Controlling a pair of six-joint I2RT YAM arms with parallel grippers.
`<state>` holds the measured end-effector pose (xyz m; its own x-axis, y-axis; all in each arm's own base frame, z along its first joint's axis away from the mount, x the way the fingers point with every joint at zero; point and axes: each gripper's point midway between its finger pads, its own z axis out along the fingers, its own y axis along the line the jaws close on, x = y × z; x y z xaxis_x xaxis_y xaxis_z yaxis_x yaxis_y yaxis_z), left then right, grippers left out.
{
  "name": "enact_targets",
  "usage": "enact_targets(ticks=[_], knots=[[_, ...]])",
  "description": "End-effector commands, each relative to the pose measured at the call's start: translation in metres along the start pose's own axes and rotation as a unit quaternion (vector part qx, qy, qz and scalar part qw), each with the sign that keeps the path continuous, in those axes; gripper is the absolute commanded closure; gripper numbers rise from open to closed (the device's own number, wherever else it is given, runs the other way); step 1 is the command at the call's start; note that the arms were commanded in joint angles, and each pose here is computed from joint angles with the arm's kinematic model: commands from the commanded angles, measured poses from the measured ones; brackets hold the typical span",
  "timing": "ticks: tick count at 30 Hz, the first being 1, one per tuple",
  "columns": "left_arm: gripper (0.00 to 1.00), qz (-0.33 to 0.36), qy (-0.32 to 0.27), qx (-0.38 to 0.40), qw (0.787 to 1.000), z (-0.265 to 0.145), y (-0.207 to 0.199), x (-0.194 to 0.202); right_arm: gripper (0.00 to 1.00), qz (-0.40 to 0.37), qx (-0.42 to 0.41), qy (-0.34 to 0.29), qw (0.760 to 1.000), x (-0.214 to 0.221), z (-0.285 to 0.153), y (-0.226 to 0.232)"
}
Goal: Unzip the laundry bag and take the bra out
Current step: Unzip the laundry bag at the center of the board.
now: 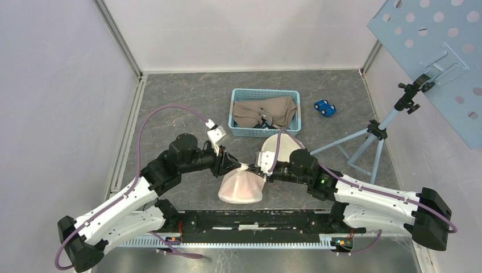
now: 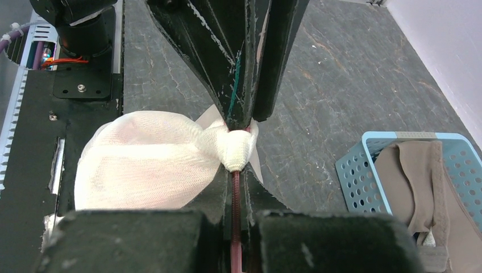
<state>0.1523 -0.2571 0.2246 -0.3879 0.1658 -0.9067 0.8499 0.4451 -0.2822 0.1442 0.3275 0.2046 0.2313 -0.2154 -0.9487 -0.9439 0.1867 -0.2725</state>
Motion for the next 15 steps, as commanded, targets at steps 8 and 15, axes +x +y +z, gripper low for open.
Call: enact_targets(ticks=[8,15], knots=[[0.67,-0.033,0.027,-0.014,0.999,0.008,0.007,0.011,1.0,-0.011,0.012,-0.031,0.999,-0.019,-0.002,-0.007],[0.72,-0.077,0.019,0.024,0.997,0.023,-0.005,0.006,1.0,-0.008,0.005,-0.034,0.999,-0.02,0.003,-0.005]])
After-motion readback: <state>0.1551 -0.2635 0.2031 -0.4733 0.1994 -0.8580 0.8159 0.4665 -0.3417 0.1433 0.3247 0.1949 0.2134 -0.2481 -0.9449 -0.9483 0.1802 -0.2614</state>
